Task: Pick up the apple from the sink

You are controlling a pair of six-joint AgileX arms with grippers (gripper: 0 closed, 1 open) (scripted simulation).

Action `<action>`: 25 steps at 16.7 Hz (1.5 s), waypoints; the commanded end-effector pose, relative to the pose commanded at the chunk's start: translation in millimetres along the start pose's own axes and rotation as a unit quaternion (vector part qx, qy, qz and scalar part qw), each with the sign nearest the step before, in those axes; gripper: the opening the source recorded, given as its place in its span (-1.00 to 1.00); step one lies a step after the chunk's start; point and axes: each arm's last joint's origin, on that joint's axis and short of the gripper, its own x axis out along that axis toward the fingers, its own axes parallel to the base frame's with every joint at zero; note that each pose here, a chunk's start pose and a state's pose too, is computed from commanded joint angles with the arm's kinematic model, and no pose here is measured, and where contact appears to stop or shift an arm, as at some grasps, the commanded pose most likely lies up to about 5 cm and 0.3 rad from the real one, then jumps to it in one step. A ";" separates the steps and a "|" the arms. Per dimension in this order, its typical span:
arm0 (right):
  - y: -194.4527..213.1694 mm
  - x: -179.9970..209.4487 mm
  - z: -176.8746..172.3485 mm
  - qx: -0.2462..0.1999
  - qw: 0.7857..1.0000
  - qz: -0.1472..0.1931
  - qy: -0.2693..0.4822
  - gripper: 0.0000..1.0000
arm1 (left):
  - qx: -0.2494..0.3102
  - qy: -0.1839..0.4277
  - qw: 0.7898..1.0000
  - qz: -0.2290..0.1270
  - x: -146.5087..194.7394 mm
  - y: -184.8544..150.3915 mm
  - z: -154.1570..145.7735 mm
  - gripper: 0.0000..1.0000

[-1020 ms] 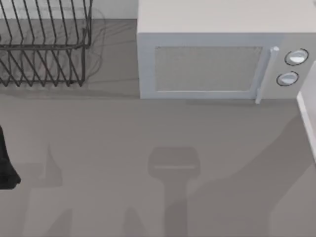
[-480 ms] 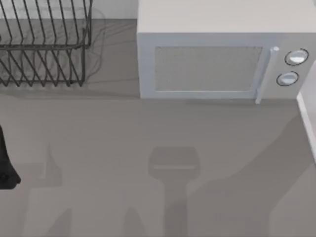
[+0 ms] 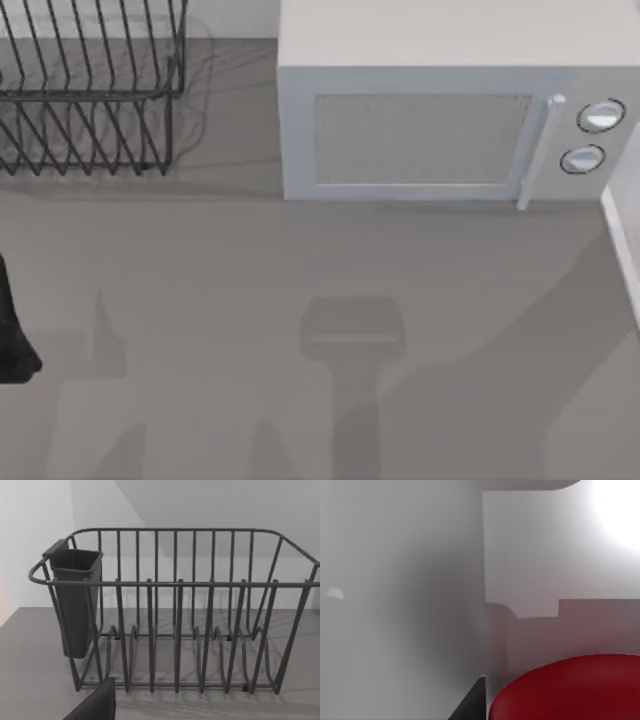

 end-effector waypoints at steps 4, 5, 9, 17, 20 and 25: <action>0.0 0.0 0.0 0.000 1.000 0.000 0.000 -1.00 | 0.000 0.000 1.000 0.000 0.0 0.0 0.0 1.00; -0.3 -28.7 6.1 0.003 1.000 0.000 -0.025 -1.00 | 0.000 0.000 1.000 0.000 0.0 0.0 0.0 1.00; -3.6 -46.0 15.2 0.002 1.000 -0.001 -0.028 -1.00 | 0.000 0.000 1.000 0.000 0.0 0.0 0.0 1.00; -7.8 -190.1 27.4 0.003 1.000 0.006 -0.005 -1.00 | 0.000 0.000 1.000 0.000 0.0 0.0 0.0 1.00; -3.9 -245.7 16.2 0.003 1.000 0.004 -0.012 -1.00 | 0.000 0.000 1.000 0.000 0.0 0.0 0.0 1.00; -0.3 -278.7 6.1 0.003 1.000 0.000 -0.025 -1.00 | 0.000 0.000 1.000 0.000 0.0 0.0 0.0 1.00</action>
